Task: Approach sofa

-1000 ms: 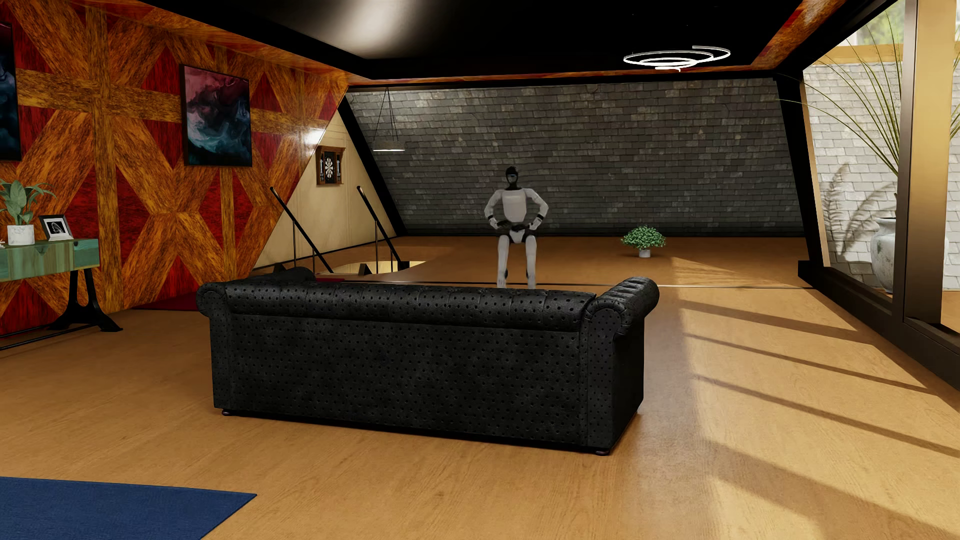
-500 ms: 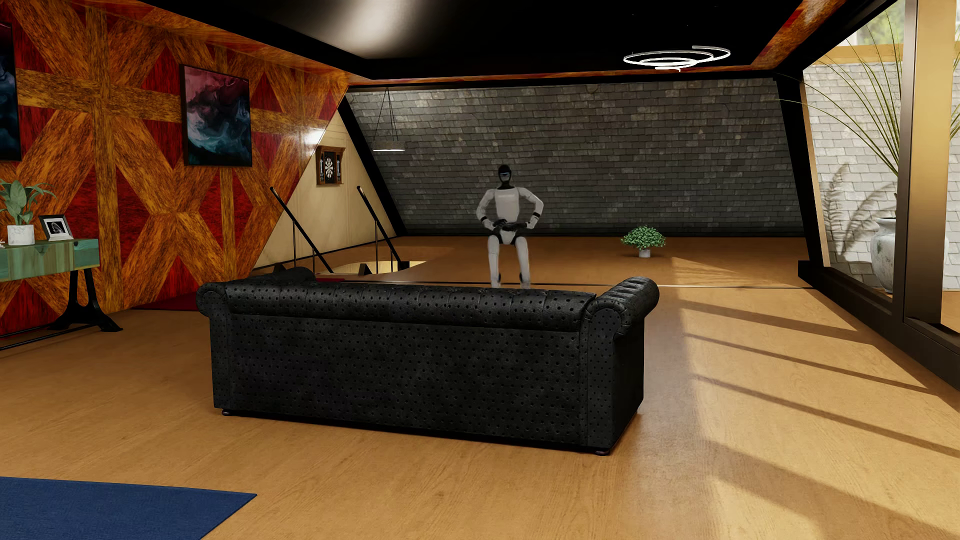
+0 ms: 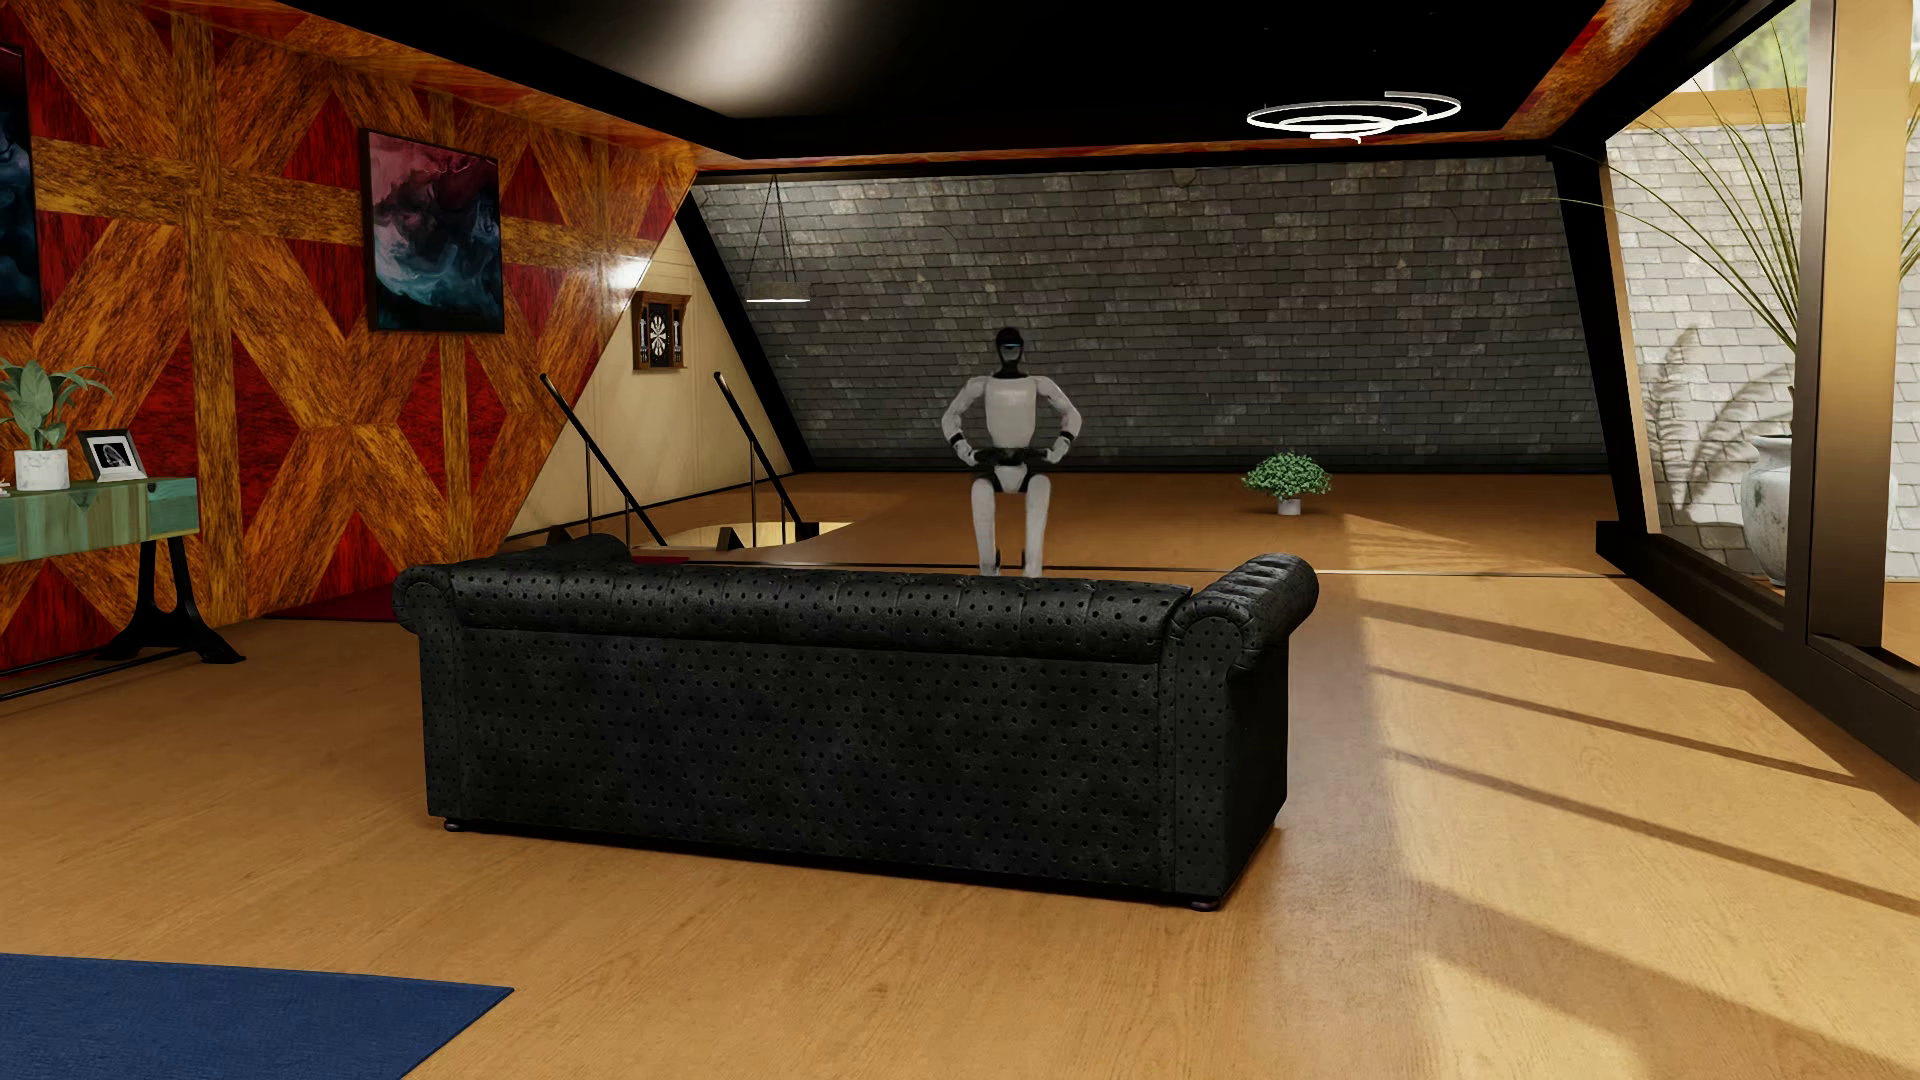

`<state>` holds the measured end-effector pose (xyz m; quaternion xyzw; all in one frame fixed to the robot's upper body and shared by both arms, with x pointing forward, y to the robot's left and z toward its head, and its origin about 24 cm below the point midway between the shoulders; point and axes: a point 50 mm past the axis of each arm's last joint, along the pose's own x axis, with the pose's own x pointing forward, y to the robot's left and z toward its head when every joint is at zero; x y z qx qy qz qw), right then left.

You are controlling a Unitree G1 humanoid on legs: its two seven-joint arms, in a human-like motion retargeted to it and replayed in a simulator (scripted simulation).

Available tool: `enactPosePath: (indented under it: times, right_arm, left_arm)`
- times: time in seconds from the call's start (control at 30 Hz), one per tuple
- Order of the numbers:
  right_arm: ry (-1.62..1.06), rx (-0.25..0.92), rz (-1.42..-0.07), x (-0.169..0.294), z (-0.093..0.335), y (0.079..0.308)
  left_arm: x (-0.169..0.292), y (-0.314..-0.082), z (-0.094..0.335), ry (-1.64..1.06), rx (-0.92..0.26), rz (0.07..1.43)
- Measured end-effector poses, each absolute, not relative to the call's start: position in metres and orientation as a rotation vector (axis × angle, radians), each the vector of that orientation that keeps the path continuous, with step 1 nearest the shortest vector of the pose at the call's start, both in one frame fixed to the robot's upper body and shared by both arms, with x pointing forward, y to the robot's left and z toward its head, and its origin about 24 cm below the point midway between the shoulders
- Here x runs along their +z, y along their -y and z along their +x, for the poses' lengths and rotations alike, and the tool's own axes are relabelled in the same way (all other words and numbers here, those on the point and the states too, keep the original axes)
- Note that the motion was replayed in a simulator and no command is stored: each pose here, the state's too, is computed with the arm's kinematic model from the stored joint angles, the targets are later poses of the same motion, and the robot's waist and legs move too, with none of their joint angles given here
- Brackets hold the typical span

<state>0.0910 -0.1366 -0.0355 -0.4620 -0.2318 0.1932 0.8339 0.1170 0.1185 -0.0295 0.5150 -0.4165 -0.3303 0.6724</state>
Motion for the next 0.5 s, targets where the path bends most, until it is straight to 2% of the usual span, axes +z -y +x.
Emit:
enactPosePath:
  times: [0.07,0.13,0.23,0.33,0.5]
  right_arm:
    - [0.483,0.512,-1.044,-0.042,0.084,0.150]
    - [0.508,0.548,-1.054,-0.040,0.086,0.152]
    - [0.569,0.495,-1.028,-0.026,0.095,0.148]
    - [0.616,0.496,-1.083,-0.022,0.098,0.153]
    - [0.633,0.386,-1.045,-0.015,0.103,0.144]
  left_arm:
    - [-0.032,-0.114,0.113,0.908,-0.788,1.149]
    - [-0.028,-0.107,0.113,0.946,-0.782,1.082]
    - [-0.021,-0.094,0.115,0.995,-0.754,1.011]
    - [-0.031,-0.096,0.101,0.922,-0.794,0.997]
    - [-0.031,-0.095,0.103,0.920,-0.812,0.995]
